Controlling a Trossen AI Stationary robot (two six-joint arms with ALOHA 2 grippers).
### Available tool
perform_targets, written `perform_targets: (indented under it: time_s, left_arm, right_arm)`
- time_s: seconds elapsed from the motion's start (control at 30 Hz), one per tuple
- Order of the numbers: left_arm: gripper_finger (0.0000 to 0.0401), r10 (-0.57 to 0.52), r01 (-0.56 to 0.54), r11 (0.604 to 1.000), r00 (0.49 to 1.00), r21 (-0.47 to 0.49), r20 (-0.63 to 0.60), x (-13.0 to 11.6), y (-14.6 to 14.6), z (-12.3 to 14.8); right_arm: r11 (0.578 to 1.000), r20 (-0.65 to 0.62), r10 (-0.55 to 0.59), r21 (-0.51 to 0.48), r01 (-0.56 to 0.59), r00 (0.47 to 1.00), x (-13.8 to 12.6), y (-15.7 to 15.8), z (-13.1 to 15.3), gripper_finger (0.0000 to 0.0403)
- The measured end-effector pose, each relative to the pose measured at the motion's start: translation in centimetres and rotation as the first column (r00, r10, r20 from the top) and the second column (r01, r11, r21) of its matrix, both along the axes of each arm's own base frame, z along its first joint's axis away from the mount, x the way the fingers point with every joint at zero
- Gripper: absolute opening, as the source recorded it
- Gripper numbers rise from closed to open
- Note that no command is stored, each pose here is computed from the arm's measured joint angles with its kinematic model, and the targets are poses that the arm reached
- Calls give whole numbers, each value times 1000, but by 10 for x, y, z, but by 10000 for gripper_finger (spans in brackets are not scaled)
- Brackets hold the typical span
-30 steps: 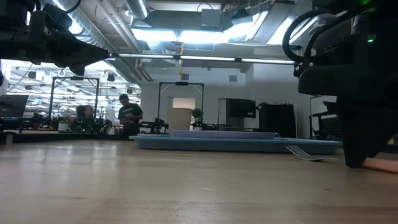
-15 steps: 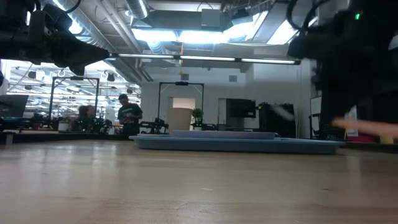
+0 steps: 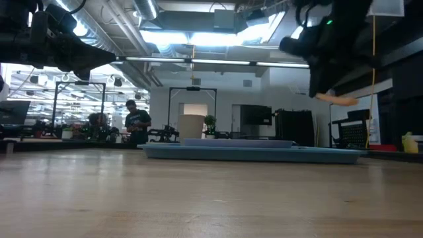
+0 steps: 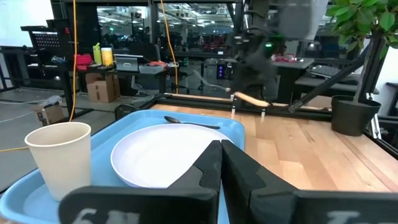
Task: Pick and place plate/cup/fork/spoon on tray
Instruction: Put the brown fork on the blue tray to the left of the black spoon
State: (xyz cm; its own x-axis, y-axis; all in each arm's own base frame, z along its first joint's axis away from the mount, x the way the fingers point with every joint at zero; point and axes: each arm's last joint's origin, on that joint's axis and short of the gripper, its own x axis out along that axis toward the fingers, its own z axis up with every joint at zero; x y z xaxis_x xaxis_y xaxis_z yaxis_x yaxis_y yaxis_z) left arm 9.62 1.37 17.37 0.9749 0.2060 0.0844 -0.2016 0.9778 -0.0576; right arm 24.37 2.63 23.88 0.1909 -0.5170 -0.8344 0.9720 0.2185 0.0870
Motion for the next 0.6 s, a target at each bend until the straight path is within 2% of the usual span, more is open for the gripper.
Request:
perform_targets:
  time_s: [0.3,0.47,0.6]
  left_arm:
    - [18,0,0,1000,1000,0,-1,0,0,0]
    - [26,0,0,1000,1000,0,0,0,0,0]
    - [30,0,0,1000,1000,0,0,0,0,0]
  right_arm:
    - [995,-93,-39,90,48,995,22,-72,-22,40]
    - [991,-84,-71,106,80,994,30,-101,-34,40]
    - [979,-100,-109,159,124,989,33,-118,-49,40]
